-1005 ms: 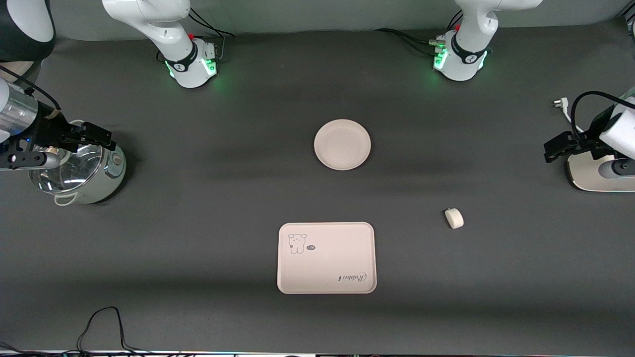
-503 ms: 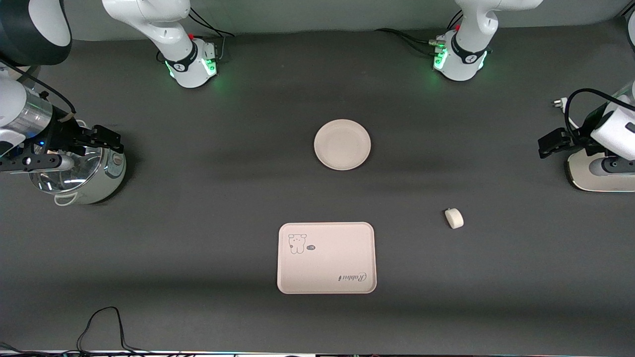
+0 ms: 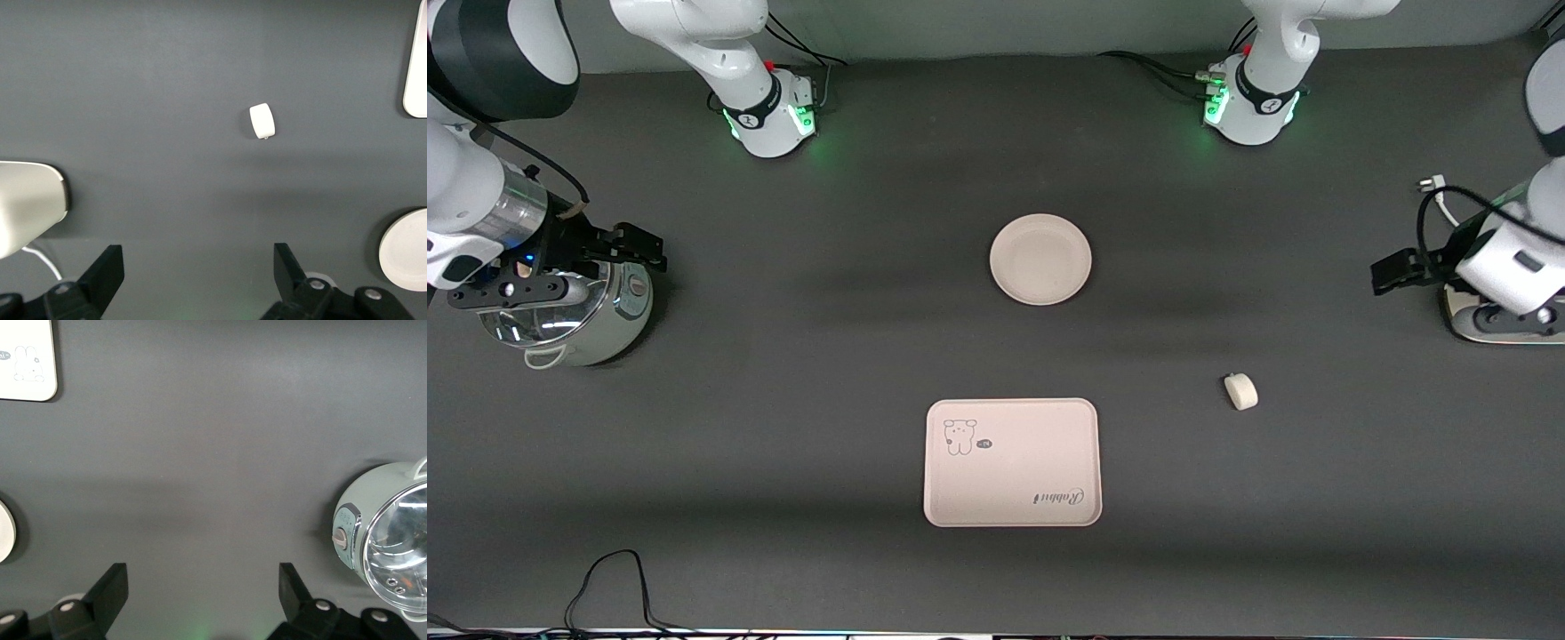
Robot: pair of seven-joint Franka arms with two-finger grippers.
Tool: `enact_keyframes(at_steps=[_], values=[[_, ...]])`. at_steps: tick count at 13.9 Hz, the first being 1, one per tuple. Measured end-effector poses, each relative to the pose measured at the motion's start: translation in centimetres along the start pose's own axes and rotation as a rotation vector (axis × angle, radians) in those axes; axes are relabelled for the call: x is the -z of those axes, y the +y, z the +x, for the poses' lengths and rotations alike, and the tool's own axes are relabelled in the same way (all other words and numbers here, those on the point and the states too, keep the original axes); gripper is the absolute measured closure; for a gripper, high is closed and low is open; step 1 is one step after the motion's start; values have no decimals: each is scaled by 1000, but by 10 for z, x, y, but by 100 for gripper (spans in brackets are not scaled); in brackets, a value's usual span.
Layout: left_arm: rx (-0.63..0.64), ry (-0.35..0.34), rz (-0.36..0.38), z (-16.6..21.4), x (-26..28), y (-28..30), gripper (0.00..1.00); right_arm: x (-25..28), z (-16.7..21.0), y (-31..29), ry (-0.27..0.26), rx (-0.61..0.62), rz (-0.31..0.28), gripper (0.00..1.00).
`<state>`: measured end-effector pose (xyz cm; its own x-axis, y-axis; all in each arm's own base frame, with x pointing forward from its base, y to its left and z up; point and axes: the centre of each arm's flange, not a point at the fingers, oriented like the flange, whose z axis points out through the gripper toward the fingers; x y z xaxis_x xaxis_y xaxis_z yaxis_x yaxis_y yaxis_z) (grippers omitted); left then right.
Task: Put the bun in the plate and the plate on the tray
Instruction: 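Reach the left gripper down to the white bun and grasp it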
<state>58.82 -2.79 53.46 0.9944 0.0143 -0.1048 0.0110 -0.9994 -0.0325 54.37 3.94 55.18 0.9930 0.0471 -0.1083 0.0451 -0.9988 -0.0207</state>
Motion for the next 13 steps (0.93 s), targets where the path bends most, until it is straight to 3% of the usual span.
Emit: enact_keyframes(at_steps=[8,13], values=[[-49,2,21,84,-195,78,0,-6,3,3,-12,-19,1,0],[-2,-43,2,95,-264,82,0,-6,3,-4,-12,-21,-1,0]])
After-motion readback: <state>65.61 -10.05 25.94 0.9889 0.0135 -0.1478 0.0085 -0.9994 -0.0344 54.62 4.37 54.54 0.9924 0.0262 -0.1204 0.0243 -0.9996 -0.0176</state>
